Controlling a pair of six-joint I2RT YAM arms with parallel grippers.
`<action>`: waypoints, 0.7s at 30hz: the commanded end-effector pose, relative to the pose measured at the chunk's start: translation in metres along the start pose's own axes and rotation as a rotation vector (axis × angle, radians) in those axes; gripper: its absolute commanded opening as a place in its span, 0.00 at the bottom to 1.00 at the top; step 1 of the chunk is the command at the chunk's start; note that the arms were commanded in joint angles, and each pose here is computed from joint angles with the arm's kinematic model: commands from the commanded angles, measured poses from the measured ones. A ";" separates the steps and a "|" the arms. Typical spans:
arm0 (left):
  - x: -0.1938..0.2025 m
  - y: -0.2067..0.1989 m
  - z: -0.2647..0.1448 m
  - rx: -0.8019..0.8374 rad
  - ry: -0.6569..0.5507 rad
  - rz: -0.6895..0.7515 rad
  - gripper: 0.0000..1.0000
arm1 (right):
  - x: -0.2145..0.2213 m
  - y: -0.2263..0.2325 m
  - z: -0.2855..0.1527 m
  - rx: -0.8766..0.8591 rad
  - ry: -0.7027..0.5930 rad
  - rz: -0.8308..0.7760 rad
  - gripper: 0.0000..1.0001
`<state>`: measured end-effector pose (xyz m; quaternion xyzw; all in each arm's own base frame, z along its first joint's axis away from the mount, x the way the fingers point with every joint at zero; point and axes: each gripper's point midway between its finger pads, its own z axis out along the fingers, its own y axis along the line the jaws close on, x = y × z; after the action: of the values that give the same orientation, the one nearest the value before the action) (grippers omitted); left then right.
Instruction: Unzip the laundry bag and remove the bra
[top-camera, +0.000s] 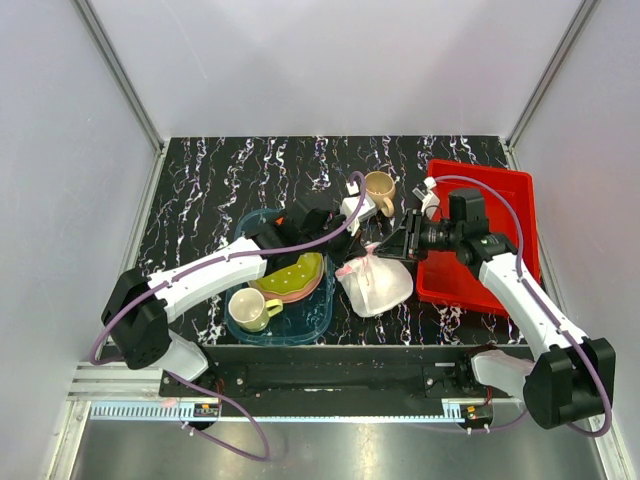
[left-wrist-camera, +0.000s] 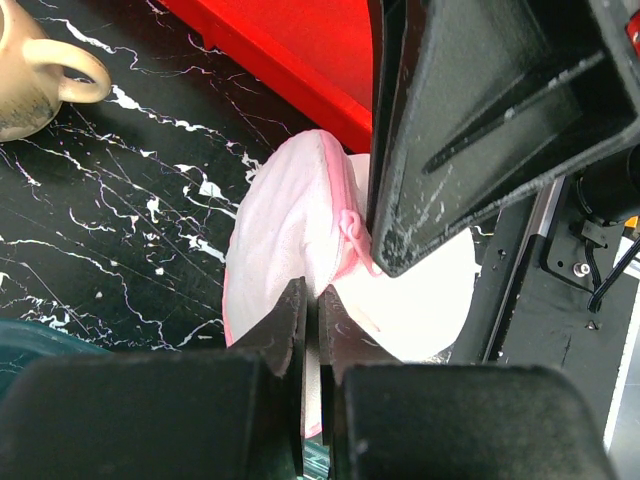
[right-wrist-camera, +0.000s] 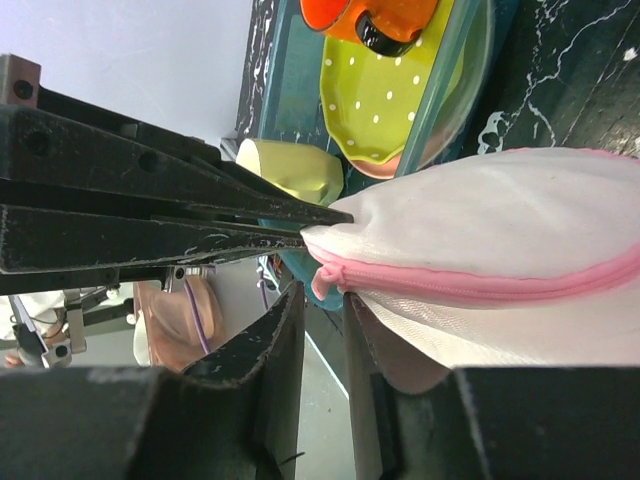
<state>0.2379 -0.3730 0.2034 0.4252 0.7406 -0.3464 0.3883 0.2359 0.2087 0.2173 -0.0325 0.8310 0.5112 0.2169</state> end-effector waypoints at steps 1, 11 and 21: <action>-0.027 -0.005 -0.004 0.012 -0.098 0.027 0.00 | 0.004 0.010 0.004 0.002 0.005 -0.052 0.32; -0.026 -0.004 -0.006 0.004 -0.094 0.027 0.00 | -0.004 -0.003 0.010 0.116 -0.077 -0.009 0.24; -0.023 -0.004 -0.009 -0.004 -0.092 0.036 0.00 | -0.013 -0.009 0.001 0.175 -0.181 -0.004 0.00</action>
<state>0.2379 -0.3735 0.2010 0.4231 0.7406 -0.3474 0.3896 0.2368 0.2125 0.2044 0.0172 0.8535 0.4619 0.2406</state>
